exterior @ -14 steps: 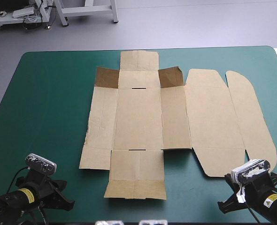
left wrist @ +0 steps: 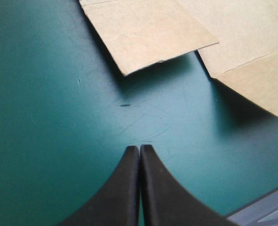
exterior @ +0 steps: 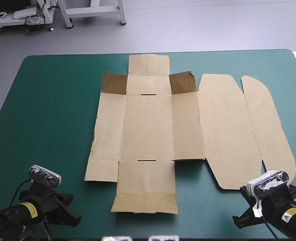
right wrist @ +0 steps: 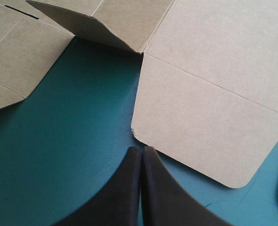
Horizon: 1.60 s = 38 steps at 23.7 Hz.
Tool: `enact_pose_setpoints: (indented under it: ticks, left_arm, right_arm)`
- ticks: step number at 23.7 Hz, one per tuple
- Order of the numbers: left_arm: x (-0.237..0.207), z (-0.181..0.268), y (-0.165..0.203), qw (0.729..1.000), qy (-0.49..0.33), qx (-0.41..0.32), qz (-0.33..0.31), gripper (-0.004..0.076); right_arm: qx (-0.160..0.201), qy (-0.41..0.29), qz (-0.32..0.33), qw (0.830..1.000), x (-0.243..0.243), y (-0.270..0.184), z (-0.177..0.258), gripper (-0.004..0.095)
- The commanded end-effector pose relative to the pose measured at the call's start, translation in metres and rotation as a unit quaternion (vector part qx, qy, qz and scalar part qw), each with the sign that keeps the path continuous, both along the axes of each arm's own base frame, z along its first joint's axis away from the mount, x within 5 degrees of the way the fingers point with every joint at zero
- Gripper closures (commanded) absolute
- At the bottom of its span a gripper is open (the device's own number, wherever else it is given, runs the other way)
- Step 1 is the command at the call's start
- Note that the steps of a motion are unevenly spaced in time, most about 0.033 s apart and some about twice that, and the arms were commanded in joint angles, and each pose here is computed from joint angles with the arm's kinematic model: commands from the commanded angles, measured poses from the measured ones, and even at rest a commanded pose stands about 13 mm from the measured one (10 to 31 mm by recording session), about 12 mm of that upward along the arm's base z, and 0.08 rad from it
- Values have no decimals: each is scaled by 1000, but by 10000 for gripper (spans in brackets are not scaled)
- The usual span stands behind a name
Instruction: Fold the box
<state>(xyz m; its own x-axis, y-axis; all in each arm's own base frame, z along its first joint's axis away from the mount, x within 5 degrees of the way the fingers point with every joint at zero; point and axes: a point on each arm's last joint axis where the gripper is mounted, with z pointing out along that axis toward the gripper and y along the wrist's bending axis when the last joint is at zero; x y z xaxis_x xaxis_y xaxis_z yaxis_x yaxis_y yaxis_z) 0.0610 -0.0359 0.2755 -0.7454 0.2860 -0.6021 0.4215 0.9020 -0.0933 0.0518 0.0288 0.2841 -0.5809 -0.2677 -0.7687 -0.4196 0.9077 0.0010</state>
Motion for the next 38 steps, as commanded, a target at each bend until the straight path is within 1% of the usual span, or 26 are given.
enact_pose_setpoints:
  ticks: [1, 3, 5, 7, 9, 13, 14, 17, 20, 23, 27, 28, 30, 33, 36, 38]
  left_arm:
    - [3, 10, -4, 1000, -20, -24, -2, 732]
    - [2, 10, -4, 999, -16, -32, 0, 733]
    - [1, 14, -8, 998, -14, -55, -2, 732]
    - [4, 25, -9, 997, -29, -67, 0, 723]
    - [16, 44, -13, 996, -56, -74, 8, 710]
    - [51, 71, -23, 997, -68, -31, 3, 710]
    - [65, 76, -27, 998, -63, -9, 1, 710]
    - [97, 80, -44, 999, -43, 16, -29, 709]
    - [119, 77, -48, 1000, -21, 16, -15, 709]
    - [129, 73, -40, 1000, -5, -9, -11, 709]
    - [136, 78, -23, 996, -8, -80, -25, 709]
    - [138, 82, -7, 993, -12, -118, -7, 709]
    - [138, 83, 10, 991, -12, -136, 8, 709]
    - [133, 82, 40, 988, 1, -145, 49, 710]
    - [132, 83, 58, 980, -11, -169, 100, 710]
    - [133, 86, 63, 976, -25, -184, 116, 710]
  right_arm:
    - [14, -30, -4, 999, 5, 1, 11, 926]
    - [14, -30, -4, 999, 5, 1, 11, 926]
    - [14, -30, -4, 999, 5, 1, 11, 926]
    - [14, -30, -4, 999, 5, 1, 11, 926]
    - [14, -30, -4, 999, 5, 1, 11, 926]
    - [14, -30, -4, 999, 5, 1, 11, 926]
    - [14, -30, -4, 999, 5, 1, 11, 926]
    - [14, -30, -4, 999, 5, 1, 11, 926]
    - [12, -31, -3, 999, 5, 1, 11, 926]
    - [12, -31, -3, 999, 5, 1, 11, 926]
    - [12, -31, -3, 999, 5, 1, 11, 926]
    - [12, -30, -2, 999, 5, 1, 10, 926]
    - [12, -30, -2, 999, 5, 1, 10, 926]
    - [12, -30, -2, 999, 5, 1, 10, 926]
    - [12, -30, -2, 999, 5, 1, 10, 926]
    - [12, -28, -2, 1000, 4, 1, 10, 926]
